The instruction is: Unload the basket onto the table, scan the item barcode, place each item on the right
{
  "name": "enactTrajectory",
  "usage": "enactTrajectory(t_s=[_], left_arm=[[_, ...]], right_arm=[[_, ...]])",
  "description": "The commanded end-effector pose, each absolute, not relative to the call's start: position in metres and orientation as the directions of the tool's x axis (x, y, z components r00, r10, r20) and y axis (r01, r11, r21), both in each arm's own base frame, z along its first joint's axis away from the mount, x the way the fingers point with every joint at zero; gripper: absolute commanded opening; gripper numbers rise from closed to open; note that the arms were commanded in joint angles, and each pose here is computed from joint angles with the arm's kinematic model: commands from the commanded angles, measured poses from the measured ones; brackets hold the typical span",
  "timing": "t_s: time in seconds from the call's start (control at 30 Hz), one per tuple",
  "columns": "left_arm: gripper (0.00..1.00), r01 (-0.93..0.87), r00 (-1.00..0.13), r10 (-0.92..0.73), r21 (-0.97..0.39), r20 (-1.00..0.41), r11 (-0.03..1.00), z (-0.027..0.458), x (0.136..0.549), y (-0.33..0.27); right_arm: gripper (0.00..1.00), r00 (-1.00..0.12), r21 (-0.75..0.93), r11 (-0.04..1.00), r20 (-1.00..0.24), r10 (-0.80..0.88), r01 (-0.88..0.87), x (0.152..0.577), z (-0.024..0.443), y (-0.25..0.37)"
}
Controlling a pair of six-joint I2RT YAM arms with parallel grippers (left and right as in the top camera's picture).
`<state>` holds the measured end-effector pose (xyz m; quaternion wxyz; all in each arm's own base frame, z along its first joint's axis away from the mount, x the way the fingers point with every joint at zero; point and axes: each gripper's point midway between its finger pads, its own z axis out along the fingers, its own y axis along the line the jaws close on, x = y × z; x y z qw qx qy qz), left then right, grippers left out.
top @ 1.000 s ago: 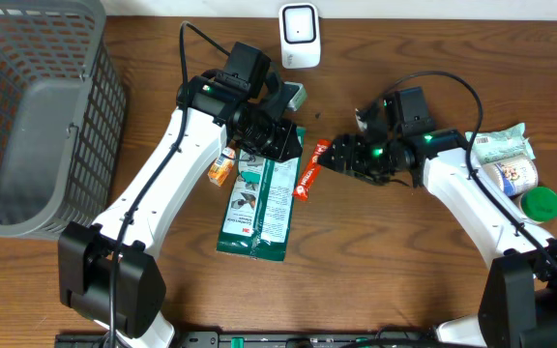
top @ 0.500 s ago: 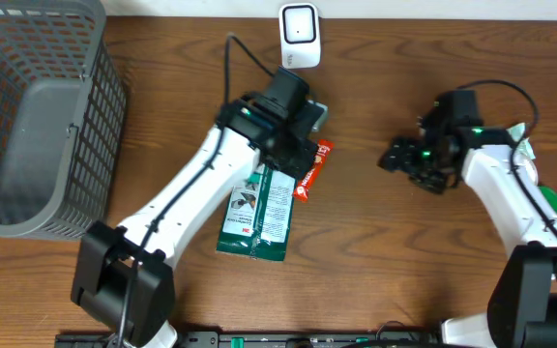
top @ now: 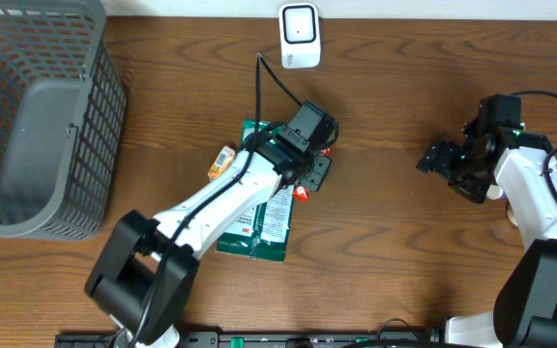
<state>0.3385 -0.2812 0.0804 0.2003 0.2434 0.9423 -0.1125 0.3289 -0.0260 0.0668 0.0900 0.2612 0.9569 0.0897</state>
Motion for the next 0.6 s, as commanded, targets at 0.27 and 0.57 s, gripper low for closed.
enactTrajectory(t_s=[0.27, 0.57], left_arm=[[0.55, 0.532, -0.791, 0.466, -0.069, -0.396, 0.844, 0.018, 0.345, -0.299], [0.53, 0.533, -0.773, 0.526, 0.085, -0.354, 0.842, -0.019, 0.343, -0.293]], right_arm=[[0.91, -0.855, 0.208, 0.861, -0.149, 0.496, 0.464, 0.328, 0.071, -0.029], [0.92, -0.856, 0.209, 0.862, -0.149, 0.495, 0.462, 0.328, 0.071, -0.028]])
